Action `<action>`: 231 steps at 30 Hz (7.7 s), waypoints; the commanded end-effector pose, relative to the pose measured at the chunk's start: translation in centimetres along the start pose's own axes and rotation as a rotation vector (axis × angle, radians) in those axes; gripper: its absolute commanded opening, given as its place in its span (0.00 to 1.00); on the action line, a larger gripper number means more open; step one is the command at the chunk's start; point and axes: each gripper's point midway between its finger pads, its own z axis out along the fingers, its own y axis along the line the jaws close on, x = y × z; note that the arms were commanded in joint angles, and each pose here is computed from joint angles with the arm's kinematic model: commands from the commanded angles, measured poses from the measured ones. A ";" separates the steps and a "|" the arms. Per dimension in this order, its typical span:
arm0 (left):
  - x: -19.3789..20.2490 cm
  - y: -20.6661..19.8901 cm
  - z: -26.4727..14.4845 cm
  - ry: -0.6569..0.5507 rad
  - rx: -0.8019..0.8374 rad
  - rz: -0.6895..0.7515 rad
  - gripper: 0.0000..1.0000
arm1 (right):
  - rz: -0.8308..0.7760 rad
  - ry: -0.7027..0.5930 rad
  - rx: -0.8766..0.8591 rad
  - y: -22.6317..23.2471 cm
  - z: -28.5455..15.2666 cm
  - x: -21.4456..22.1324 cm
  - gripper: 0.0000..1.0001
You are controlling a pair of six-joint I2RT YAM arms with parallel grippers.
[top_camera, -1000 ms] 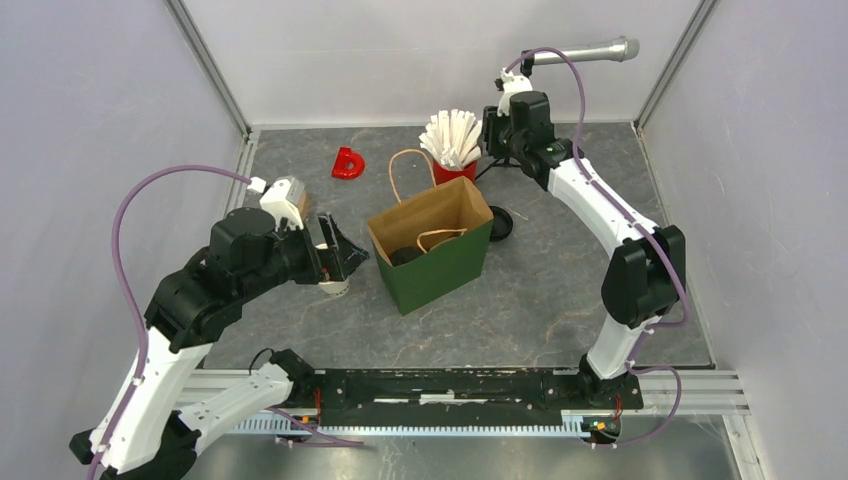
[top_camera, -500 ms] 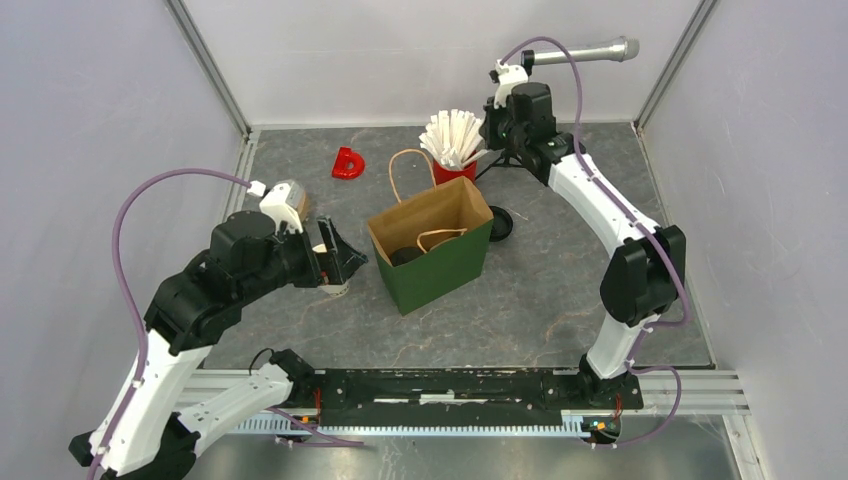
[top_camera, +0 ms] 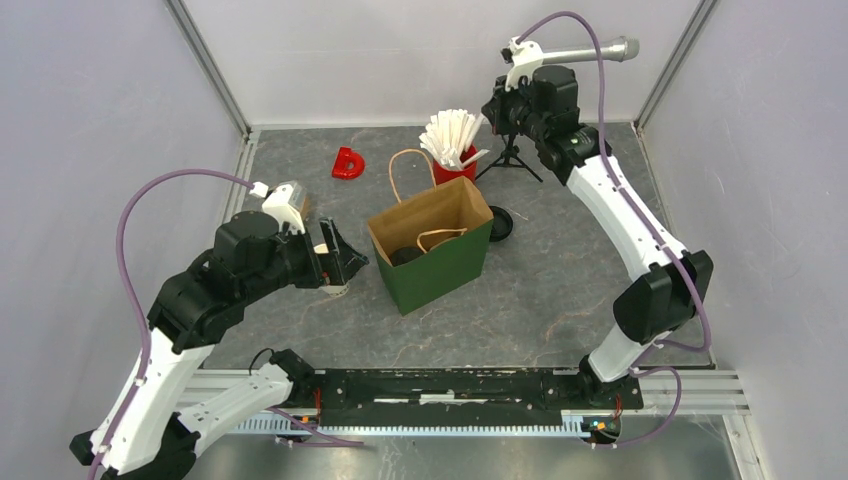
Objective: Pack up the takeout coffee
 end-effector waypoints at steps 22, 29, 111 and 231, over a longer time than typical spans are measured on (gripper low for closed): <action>-1.2 0.3 0.2 -0.042 -0.019 0.043 1.00 | -0.011 -0.268 -0.346 8.6 -18.5 -13.2 0.00; -1.4 0.3 0.4 -0.047 -0.021 0.066 1.00 | -0.003 -0.219 -0.461 11.0 -24.0 -11.7 0.00; -3.1 -0.3 3.6 -0.076 -0.019 0.160 1.00 | 0.093 0.328 -0.362 10.4 -10.5 7.1 0.56; -4.7 -1.8 -4.4 -0.371 0.186 -0.005 1.00 | 0.311 -0.059 0.129 1.3 -25.7 3.8 0.98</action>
